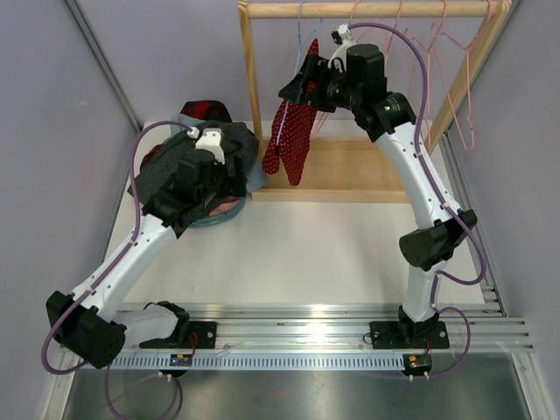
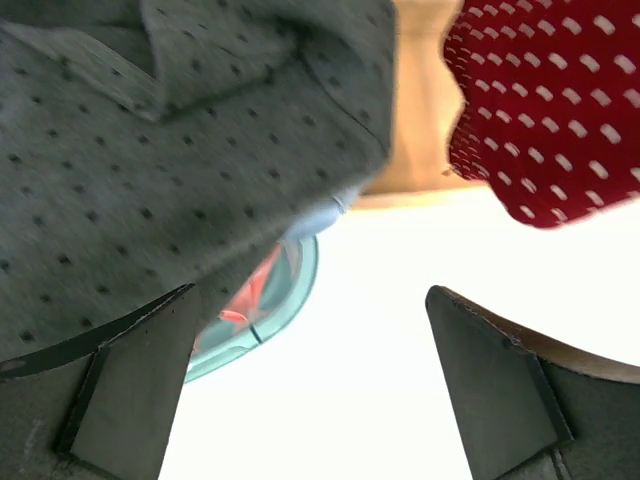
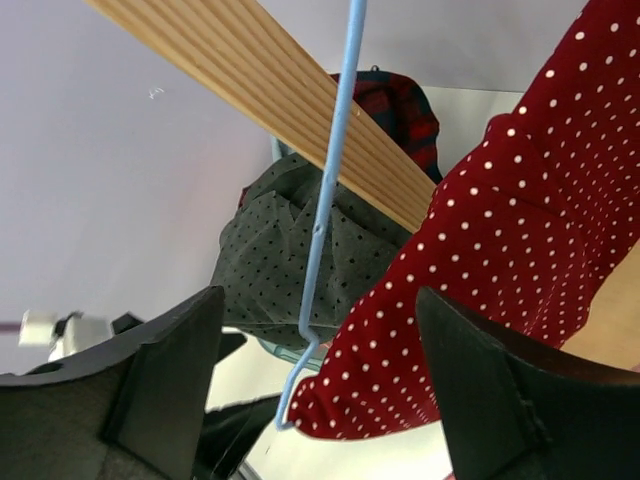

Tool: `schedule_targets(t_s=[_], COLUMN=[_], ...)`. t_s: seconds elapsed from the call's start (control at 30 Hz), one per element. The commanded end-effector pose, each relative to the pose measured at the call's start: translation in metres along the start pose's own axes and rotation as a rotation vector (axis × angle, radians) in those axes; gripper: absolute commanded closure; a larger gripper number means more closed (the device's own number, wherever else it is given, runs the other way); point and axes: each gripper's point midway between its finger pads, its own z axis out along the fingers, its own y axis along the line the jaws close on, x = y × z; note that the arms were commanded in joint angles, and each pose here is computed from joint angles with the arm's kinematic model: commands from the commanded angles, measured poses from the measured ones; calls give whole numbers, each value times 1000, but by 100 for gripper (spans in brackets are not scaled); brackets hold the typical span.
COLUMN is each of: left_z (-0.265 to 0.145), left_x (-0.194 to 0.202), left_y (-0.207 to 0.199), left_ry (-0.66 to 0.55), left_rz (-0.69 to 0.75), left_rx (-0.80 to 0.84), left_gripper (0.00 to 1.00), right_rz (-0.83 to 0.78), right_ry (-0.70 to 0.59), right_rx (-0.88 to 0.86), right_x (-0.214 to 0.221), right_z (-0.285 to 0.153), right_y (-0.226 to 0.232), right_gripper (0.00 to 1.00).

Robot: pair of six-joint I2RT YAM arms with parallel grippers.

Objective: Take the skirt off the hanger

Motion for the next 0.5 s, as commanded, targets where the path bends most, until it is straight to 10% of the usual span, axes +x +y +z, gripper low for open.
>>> schedule_targets(t_s=[0.0,0.17,0.27,0.47], left_z=[-16,-12,-11,-17], left_x=[-12,-2,4,1], left_y=[-11,-12,-11,-16], left_ry=[-73,-50,-45,-62], left_rz=[3,17,21,40], left_rx=[51,52,53,73], left_gripper=[1,1,1,1], right_rz=[-25,-20,-11,-39], right_ry=[-64,-52,-52,-98], right_rx=[-20,-62,-63,-40], right_x=[-12,3,6,-9], right_z=[12,33,36,1], right_y=[14,34,37,47], right_gripper=[19,41,97,100])
